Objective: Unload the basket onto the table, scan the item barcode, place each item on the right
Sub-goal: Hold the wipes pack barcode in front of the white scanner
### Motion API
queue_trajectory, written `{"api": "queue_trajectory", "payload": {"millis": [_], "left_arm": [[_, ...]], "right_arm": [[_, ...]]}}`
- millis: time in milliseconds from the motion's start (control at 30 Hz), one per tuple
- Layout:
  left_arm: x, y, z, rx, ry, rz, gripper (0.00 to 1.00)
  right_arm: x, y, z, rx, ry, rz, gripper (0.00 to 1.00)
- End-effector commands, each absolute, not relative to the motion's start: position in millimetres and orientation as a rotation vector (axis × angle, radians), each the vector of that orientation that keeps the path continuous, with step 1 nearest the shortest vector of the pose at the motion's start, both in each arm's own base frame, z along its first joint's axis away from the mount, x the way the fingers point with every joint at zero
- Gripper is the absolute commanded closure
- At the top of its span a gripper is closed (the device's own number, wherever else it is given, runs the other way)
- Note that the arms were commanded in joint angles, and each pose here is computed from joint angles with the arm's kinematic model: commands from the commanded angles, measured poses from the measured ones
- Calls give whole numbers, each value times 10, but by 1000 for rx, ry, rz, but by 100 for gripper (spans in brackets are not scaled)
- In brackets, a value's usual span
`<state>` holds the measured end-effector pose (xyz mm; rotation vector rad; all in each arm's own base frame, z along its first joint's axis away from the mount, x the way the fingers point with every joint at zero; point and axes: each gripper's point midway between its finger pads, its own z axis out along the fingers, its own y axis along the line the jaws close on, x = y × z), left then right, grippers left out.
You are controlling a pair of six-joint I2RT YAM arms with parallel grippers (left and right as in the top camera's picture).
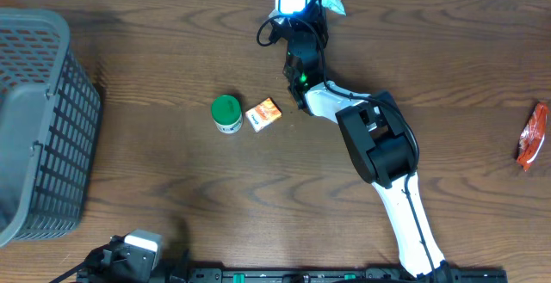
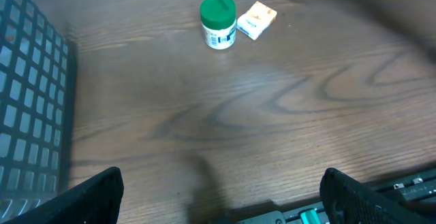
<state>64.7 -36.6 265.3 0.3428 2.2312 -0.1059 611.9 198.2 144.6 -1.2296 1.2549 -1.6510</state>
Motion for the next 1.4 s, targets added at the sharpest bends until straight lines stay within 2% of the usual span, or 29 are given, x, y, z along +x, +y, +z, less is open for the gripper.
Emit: {"api": "queue_trajectory", "payload": {"millis": [0,167,700,1367], "left_arm": [[629,-391,2672,350,2219,-123,7],[629,-391,2672,350,2219,-123,7],[629,-391,2672,350,2219,-123,7],[629,-391,2672,350,2219,-123,7]], "right_arm": [[6157,2075,1521,-1286,1201,-1667,99],[6130,2168,1386,-1367,1204,-1656,99],[5974,2609,1501,-1387,1085,-1637,99],[5909,2356,904,-1756,1185,-1740,99]]}}
